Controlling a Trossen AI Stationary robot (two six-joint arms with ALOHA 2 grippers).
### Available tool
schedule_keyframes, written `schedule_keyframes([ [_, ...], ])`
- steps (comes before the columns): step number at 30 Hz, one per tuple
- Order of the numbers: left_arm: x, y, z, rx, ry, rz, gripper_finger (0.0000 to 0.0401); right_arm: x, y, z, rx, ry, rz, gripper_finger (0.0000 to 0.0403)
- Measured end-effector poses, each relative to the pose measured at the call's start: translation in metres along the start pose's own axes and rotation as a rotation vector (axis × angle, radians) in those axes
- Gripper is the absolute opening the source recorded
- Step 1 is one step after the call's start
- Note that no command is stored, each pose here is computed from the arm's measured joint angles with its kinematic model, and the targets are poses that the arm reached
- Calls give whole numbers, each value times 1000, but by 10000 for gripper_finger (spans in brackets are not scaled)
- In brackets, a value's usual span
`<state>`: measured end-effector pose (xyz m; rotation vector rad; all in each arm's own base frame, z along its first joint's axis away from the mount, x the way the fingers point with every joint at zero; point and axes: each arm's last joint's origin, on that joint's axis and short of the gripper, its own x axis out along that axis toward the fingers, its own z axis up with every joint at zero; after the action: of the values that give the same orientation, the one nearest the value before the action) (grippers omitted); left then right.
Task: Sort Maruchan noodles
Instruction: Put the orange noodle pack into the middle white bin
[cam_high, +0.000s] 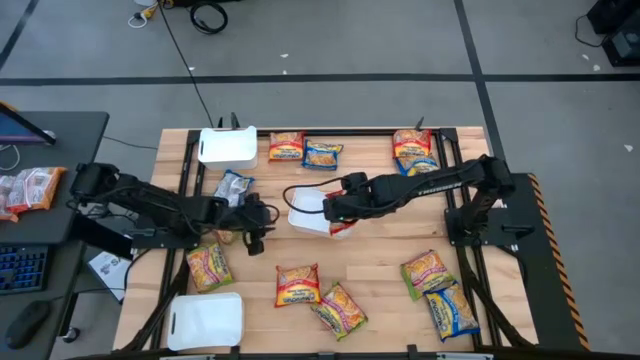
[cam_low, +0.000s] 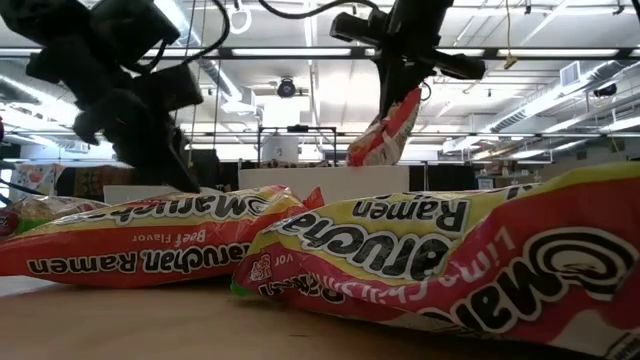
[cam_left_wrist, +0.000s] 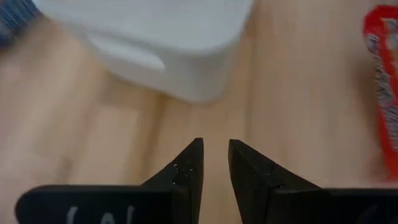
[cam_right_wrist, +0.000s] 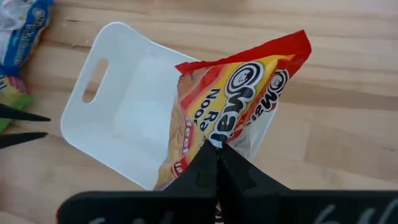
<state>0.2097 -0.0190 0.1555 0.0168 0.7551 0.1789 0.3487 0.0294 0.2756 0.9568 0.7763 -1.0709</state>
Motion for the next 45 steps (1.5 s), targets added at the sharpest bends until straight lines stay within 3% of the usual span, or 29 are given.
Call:
schedule_keyframes([
  [5, 5, 4, 4, 212, -32, 115, 80, 2, -7, 2, 8, 14, -70, 1],
  [9, 19, 10, 4, 309, -30, 131, 80, 6, -19, 9, -5, 72, -175, 1],
  [16, 40, 9, -5, 275, 20, 38, 80, 13, -21, 25, -31, 141, -183, 1],
  [25, 48, -2, 16, 202, -196, 8, 80, 23, -26, 50, -168, 268, -143, 1],
  [28, 56, -2, 29, 173, -139, 12, 80, 27, -29, 59, -212, 298, -134, 2],
  [35, 81, -8, 65, 233, -5, 12, 80, 30, -34, 69, -278, 230, -179, 2],
  [45, 70, 3, 87, 225, 103, 41, 80, 26, -31, 58, -199, 198, -197, 15],
])
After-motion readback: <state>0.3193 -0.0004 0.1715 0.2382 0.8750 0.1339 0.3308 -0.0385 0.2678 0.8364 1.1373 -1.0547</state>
